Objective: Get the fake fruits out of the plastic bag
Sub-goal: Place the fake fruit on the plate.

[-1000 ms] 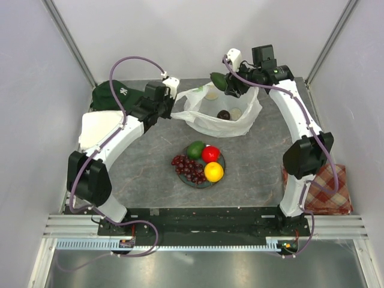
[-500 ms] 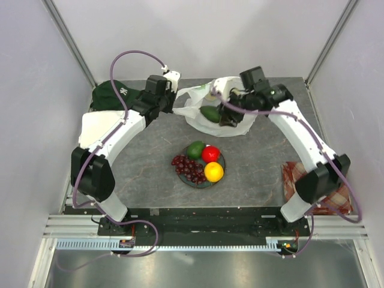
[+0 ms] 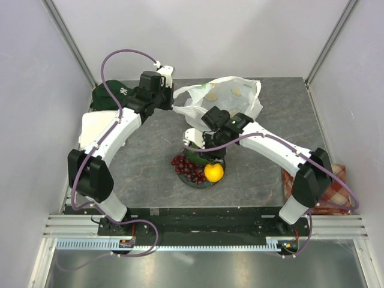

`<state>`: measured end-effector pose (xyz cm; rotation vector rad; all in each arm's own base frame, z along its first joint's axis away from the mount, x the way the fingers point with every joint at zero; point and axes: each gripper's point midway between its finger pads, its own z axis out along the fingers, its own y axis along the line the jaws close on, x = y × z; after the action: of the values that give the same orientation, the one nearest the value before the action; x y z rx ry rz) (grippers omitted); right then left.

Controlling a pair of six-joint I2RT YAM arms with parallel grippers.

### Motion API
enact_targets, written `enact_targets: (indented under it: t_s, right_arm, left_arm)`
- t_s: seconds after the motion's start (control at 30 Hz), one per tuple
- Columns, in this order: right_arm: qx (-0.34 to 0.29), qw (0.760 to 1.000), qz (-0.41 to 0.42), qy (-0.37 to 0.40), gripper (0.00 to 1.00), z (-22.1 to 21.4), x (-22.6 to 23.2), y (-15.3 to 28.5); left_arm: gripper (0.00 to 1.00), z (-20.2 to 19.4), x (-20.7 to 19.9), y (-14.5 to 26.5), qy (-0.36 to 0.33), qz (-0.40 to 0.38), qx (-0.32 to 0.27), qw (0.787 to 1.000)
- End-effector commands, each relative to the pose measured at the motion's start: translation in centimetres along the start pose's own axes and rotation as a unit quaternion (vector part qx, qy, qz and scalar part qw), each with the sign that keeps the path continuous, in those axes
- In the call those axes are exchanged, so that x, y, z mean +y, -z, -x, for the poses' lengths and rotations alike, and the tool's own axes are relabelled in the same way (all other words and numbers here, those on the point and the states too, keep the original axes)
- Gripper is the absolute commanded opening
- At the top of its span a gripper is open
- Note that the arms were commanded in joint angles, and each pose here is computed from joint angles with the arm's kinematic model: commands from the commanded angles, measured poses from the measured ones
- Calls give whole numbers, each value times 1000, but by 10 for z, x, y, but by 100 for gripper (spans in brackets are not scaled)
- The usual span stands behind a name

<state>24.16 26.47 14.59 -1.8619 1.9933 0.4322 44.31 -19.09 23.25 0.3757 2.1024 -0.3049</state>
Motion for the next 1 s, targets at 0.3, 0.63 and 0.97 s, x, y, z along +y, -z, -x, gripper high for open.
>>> enact_targets:
  t_s: [0.3,0.63,0.97]
  right_arm:
    - [41,997,-61,24,36,18,-33,-40]
    - [54,996,-64,21,70,13,-33,-43]
    - [-28,991,-133,0,98,79,-53,48]
  left_arm:
    - [3,46,-12,41,17,-28,-67,997]
    - [3,59,-17,45,17,-42,-81,996]
    - [3,53,-22,33,22,-56,-69,996]
